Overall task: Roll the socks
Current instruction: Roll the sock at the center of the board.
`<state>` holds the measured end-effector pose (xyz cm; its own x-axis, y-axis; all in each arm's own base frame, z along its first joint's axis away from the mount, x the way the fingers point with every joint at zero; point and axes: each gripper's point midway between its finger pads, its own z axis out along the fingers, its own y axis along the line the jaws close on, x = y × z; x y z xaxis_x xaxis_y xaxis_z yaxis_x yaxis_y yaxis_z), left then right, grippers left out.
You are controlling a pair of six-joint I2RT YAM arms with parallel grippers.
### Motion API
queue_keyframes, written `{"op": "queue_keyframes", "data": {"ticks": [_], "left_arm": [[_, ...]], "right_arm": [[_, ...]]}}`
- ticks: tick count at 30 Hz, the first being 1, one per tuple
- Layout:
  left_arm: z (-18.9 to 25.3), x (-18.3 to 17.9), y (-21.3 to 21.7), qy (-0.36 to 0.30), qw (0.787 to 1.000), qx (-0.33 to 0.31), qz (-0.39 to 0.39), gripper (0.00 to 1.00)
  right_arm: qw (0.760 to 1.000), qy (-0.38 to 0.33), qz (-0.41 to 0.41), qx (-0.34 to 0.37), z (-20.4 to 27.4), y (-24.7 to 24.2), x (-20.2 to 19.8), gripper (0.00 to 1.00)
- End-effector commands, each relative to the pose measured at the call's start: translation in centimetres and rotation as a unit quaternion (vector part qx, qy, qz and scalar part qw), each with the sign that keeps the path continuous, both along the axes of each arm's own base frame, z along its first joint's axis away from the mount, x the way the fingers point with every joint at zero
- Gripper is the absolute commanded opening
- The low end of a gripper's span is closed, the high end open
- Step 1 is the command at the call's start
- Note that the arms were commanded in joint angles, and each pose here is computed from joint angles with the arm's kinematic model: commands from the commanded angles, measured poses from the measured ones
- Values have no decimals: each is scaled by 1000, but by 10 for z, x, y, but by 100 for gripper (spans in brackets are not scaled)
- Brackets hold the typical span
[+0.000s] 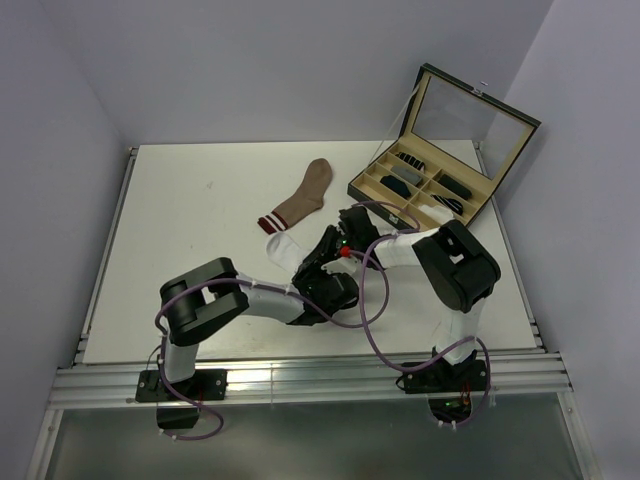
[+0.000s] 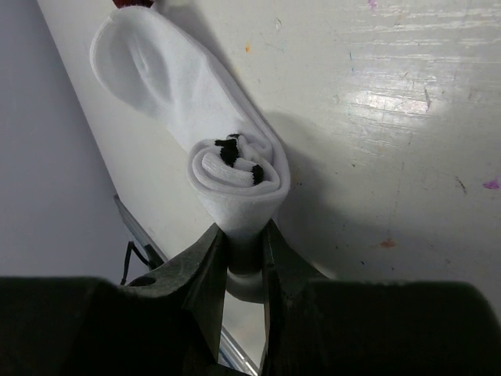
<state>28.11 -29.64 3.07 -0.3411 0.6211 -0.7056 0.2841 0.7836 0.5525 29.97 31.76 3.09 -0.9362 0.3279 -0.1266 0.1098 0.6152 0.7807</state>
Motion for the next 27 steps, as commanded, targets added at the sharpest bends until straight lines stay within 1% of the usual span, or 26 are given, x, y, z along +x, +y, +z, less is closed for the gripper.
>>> {"op": "queue_keyframes", "data": {"ticks": [1, 2, 4, 5, 7, 8, 10, 11, 13, 14, 15, 16, 17, 19, 20, 22, 23, 24, 26, 27], "left_arm": [[-20, 11, 21, 43, 998, 7, 39, 45], [-22, 11, 23, 49, 998, 9, 40, 39], [-25, 10, 19, 58, 998, 2, 38, 33], [-27, 9, 17, 67, 997, -2, 34, 27], [-28, 8, 13, 75, 997, -9, 29, 20], [-30, 5, 8, 86, 996, -18, 23, 13], [-28, 5, 3, 97, 994, -37, 15, 9], [-31, 1, -1, 114, 992, -51, 6, 4], [-26, 1, -6, 131, 988, -85, 1, 1], [-29, -6, -12, 157, 982, -104, -15, 0], [-20, -3, -15, 161, 978, -131, -17, 0], [-19, -4, -16, 171, 974, -148, -19, 0], [-16, -8, -21, 193, 966, -171, -33, 0], [-14, -5, -18, 213, 956, -198, -30, 0], [-11, -3, -19, 226, 949, -216, -34, 0], [-11, -5, -20, 251, 939, -233, -41, 0], [-10, 0, -17, 259, 934, -245, -37, 0], [-11, -4, -22, 281, 923, -260, -45, 0], [-9, -1, -23, 300, 913, -273, -47, 0], [-9, 1, -22, 311, 906, -283, -44, 0]], "right_arm": [[999, 14, 22, -18, -5, -1, -15, 0], [999, 13, 24, -19, -4, -2, -15, 0], [999, 14, 28, -24, -6, -4, -17, 0], [999, 13, 30, -24, -5, -3, -16, 0], [999, 13, 31, -25, -4, -3, -16, 0], [999, 10, 32, -24, -3, -3, -16, 0], [999, 6, 32, -29, -3, -5, -15, 0], [999, 5, 34, -28, -1, -5, -15, 0], [999, -1, 35, -27, 2, -6, -14, 3], [999, -7, 33, -26, 6, -7, -13, 6], [999, -11, 31, -25, 9, -8, -12, 13], [999, -14, 28, -24, 10, -9, -11, 16], [999, -21, 26, -21, 16, -10, -10, 24], [999, -32, 17, -14, 20, -14, -7, 31], [999, -42, 13, -6, 27, -14, -4, 37], [999, -48, 5, -2, 29, -20, -3, 43], [998, -57, -2, 4, 33, -22, 1, 47], [998, -62, -5, 7, 35, -25, 0, 48], [997, -74, -14, 9, 39, -29, 4, 52], [997, -78, -15, 8, 39, -32, 3, 53]]}}
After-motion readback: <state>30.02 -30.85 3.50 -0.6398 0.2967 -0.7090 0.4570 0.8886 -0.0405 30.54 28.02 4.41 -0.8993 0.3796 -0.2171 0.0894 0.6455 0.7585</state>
